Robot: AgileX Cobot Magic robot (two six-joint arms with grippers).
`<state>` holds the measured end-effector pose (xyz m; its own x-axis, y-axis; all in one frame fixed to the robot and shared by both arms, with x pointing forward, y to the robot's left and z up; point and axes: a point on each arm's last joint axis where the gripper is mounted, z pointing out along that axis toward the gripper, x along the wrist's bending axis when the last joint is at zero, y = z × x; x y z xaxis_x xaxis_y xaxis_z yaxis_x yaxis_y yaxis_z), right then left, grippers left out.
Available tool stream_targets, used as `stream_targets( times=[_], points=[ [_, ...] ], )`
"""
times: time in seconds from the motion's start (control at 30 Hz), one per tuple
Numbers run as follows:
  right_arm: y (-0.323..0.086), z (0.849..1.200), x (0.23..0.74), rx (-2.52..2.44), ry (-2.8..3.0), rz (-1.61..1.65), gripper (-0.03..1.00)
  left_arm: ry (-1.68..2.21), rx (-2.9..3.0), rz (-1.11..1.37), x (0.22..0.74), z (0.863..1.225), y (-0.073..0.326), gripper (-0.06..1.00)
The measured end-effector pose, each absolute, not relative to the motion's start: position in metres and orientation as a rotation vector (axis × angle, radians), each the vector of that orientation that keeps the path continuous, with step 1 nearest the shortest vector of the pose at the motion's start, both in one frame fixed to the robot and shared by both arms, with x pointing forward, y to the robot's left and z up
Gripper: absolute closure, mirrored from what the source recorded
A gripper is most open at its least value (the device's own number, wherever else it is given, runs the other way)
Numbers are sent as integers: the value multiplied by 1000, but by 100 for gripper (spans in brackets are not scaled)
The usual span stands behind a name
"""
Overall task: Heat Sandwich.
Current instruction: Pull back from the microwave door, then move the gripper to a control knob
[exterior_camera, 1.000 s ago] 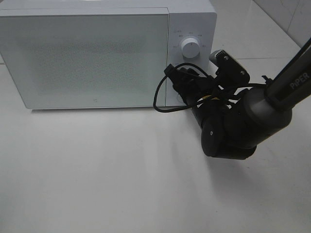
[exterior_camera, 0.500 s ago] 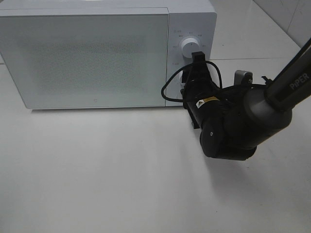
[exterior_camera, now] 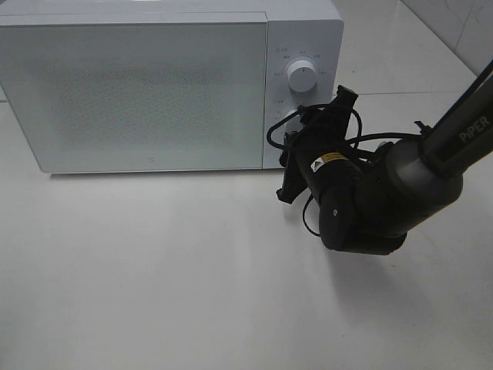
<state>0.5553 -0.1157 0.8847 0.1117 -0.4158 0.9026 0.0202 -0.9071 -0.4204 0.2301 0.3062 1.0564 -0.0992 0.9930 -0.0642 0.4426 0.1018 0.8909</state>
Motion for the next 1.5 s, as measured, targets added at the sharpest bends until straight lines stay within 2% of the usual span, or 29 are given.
stream_targets(
  times=[0.7,0.8,0.83,0.87,0.97,1.07,1.27,1.5],
  points=[
    [-116,884,555,-2124,285,-1911,53,1647,1432,949,230,1056,306,18],
    [-114,885,555,-2132,211,-1934,47,1647,1432,949,230,1056,306,18],
    [-112,886,555,-2129,191,-1935,38,1647,1432,949,230,1056,306,18],
    [-112,886,555,-2129,191,-1935,38,1647,1432,949,230,1056,306,18],
    [-109,885,552,-2125,115,-1932,23,1647,1432,949,230,1056,306,18],
    [-110,883,549,-2124,76,-1929,20,1647,1432,949,230,1056,306,18],
    [-120,870,523,-2192,-102,-1839,24,1647,1432,949,230,1056,306,18],
    [-129,874,503,-2217,-248,-1809,25,1647,1432,949,230,1056,306,18]
  ],
)
